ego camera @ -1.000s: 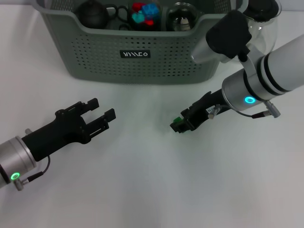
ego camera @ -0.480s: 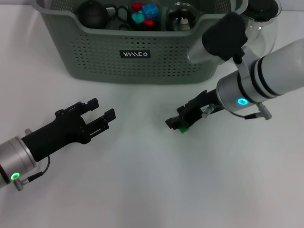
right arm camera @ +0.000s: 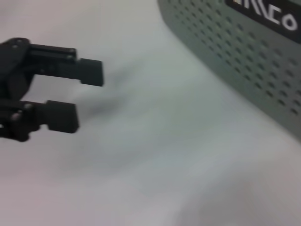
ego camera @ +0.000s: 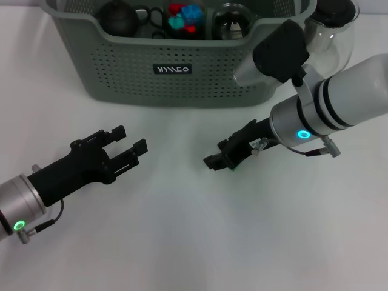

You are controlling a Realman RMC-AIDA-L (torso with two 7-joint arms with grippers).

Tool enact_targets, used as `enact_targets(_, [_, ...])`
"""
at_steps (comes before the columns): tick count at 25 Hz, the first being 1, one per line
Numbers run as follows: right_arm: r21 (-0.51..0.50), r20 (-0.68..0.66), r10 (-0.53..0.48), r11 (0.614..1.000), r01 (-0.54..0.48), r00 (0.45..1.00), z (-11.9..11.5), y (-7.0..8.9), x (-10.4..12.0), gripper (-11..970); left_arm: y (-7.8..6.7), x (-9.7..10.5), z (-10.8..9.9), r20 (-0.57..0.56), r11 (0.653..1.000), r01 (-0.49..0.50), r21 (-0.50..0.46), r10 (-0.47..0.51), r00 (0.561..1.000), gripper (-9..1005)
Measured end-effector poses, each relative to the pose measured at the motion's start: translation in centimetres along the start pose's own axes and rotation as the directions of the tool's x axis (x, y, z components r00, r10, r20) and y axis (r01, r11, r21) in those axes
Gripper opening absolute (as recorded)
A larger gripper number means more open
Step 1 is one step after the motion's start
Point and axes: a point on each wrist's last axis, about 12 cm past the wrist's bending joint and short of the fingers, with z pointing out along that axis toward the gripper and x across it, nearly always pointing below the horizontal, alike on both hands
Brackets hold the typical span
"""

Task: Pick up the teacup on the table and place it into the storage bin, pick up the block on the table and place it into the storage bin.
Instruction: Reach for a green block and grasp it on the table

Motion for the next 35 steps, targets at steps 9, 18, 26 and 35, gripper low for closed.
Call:
enact_targets(9, [-0.015,-0.041,-0.088,0.996,0.087,0.995,-0.3,0.5,0.0,505,0.0,0.0,0.0,0.000,1.000,-0.001,0.000,0.001,1.000,663])
enact_targets(18, [0.015,-0.088,-0.287,0.957,0.290,0.954,-0.6,0.6,-0.8,506,-0.1,0.1,0.1,0.002,1.000,0.005,0.004,-0.005,1.000,663])
enact_targets(26, [-0.015,-0.117,-0.281,0.960,0.281,0.953,-0.8,0.6,-0.3,506,0.0,0.0,0.1,0.002,1.000,0.002,0.005,-0.002,1.000,663])
enact_targets(35, [-0.039,-0.143,-0.237,0.972,0.234,0.961,-1.0,0.7,0.1,503,0.0,-0.1,0.2,0.002,1.000,0.001,0.006,-0.001,1.000,663])
